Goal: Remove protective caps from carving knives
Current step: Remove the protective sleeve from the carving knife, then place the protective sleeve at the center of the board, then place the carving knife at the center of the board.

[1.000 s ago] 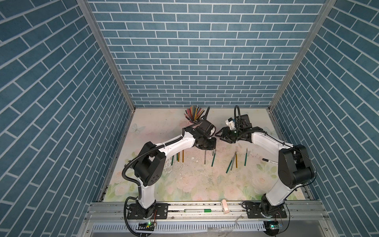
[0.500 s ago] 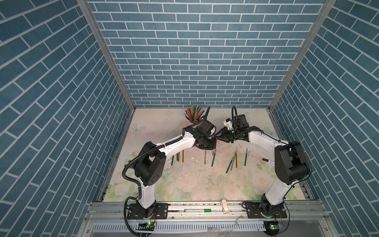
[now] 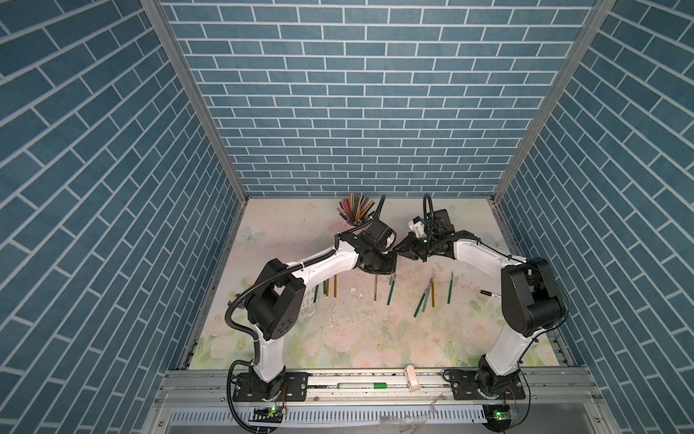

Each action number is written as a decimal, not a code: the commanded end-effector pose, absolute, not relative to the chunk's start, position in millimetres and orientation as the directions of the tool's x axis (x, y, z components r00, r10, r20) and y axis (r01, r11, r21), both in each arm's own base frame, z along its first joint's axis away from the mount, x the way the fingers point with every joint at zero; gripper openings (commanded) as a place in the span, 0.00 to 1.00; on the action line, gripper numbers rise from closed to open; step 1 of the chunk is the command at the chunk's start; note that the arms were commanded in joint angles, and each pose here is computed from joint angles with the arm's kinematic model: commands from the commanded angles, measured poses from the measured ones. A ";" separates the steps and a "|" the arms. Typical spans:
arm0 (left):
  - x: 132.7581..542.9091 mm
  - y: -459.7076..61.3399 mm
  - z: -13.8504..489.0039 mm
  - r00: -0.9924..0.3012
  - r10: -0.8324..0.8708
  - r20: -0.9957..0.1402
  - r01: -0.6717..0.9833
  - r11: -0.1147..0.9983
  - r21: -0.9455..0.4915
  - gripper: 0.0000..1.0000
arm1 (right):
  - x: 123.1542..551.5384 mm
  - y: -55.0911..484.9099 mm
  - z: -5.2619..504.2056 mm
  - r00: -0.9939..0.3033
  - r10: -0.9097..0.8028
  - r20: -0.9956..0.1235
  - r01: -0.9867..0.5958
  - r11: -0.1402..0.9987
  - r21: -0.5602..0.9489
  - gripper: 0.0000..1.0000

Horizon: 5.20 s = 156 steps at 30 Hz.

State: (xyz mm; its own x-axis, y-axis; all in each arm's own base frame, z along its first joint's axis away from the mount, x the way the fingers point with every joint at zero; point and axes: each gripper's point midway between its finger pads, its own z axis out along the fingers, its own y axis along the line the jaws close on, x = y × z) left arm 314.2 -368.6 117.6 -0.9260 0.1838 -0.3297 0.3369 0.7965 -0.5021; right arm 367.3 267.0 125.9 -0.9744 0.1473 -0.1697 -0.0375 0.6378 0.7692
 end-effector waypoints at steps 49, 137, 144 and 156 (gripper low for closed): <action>302.8 -351.8 101.3 -0.912 0.274 -0.306 0.388 0.818 -0.424 0.01 | 425.6 207.6 149.4 -0.935 0.243 -0.260 -0.009 0.714 0.700 0.00; 318.8 -261.0 57.1 -0.958 0.049 -0.283 0.100 0.981 -0.168 0.04 | 364.0 146.4 127.1 -0.920 0.221 -0.323 0.029 0.862 0.507 0.98; 322.1 -263.5 55.8 -0.957 0.036 -0.289 0.088 0.982 -0.168 0.07 | 351.8 140.2 124.9 -0.922 0.217 -0.320 0.027 0.862 0.506 0.98; 315.4 -275.3 32.5 -0.967 0.039 -0.251 0.080 0.984 -0.156 0.11 | 341.1 132.0 123.5 -0.917 0.231 -0.326 0.034 0.858 0.513 0.98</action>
State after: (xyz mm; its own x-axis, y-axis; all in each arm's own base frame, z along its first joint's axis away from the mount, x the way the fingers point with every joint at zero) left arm 311.7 -270.6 34.3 -0.9705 0.0550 -0.2346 0.0951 0.9820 -0.1629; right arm 342.9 134.2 114.7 -0.9262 0.2253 -0.3024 0.0448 0.8621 0.5048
